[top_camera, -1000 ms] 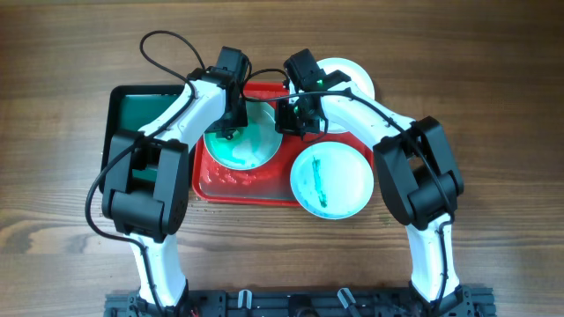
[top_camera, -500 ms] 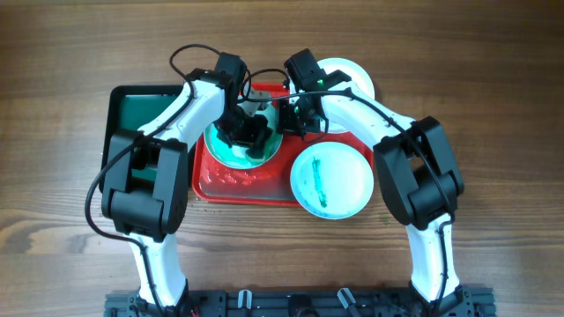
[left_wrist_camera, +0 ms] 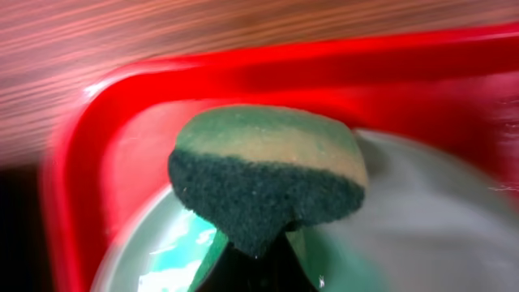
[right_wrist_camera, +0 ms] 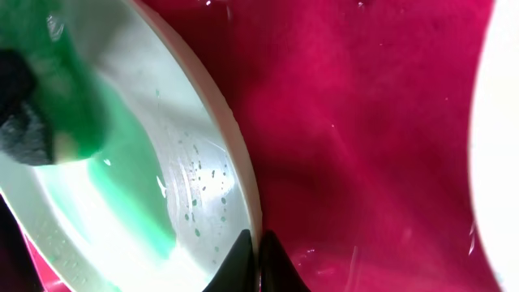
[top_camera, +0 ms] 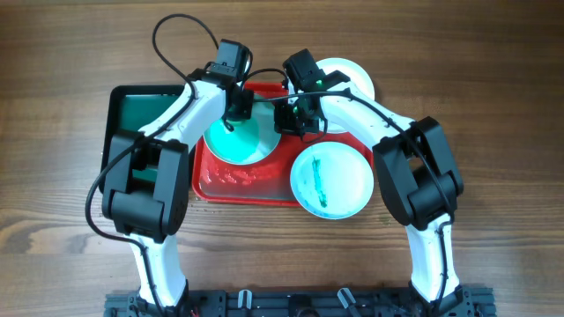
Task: Clean dirty plates on tray and stack at the side
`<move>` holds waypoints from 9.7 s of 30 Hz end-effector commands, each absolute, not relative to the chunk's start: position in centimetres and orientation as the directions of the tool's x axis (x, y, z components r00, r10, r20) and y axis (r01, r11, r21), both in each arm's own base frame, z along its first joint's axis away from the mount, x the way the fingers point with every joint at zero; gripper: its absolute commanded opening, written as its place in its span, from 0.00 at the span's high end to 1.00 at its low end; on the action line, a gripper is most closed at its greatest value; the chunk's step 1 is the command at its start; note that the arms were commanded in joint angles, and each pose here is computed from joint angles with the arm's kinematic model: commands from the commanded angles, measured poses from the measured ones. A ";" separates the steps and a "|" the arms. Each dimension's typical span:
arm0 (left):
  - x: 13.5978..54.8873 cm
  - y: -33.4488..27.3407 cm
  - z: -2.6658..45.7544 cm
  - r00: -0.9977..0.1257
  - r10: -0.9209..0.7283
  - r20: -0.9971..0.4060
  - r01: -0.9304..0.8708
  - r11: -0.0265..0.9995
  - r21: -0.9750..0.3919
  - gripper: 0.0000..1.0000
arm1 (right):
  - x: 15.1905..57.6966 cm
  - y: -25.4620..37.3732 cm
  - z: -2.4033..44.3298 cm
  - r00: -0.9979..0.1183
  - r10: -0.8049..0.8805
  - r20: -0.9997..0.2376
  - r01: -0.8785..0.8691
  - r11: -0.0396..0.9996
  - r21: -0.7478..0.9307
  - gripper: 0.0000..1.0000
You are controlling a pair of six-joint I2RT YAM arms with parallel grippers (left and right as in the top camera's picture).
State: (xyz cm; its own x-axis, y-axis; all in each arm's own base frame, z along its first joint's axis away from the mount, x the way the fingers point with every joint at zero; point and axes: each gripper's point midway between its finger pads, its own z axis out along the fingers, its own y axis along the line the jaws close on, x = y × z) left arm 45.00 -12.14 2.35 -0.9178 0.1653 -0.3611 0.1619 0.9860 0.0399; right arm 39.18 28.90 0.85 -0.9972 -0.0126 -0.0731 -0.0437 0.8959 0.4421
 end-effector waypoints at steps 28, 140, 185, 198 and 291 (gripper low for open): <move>45.0 -5.5 9.6 -0.929 -0.139 -0.344 -0.203 0.966 0.159 0.96 | 39.2 29.0 0.7 -0.998 -0.020 -0.065 -0.047 0.892 0.449 0.96; 40.5 -9.4 15.4 -0.964 -0.182 -0.193 -0.165 0.981 -0.101 0.96 | 31.7 0.2 12.2 -0.917 0.339 -0.209 0.255 0.903 0.346 0.69; 40.5 -9.5 15.4 -0.964 -0.182 -0.194 -0.164 0.981 -0.105 0.96 | 33.0 16.7 10.7 -0.949 0.203 -0.242 0.114 0.935 0.336 0.96; 40.5 -9.5 15.4 -0.964 -0.182 -0.195 -0.164 0.981 -0.105 0.96 | 35.8 26.4 2.0 -0.977 0.182 -0.110 0.137 0.934 0.330 0.96; 42.8 -12.1 -0.9 -0.949 0.034 -0.314 0.000 0.994 0.108 0.96 | 35.5 28.0 0.8 -0.997 0.075 -0.024 0.055 0.884 0.465 0.96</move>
State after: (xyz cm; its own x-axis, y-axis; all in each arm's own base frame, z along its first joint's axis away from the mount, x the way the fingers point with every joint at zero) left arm 40.21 -19.99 0.83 -0.9312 0.2373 -0.2766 0.2940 0.9377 -0.1851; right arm 36.40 26.12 0.62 -0.9906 0.1294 -0.0451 0.0974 0.8966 0.4319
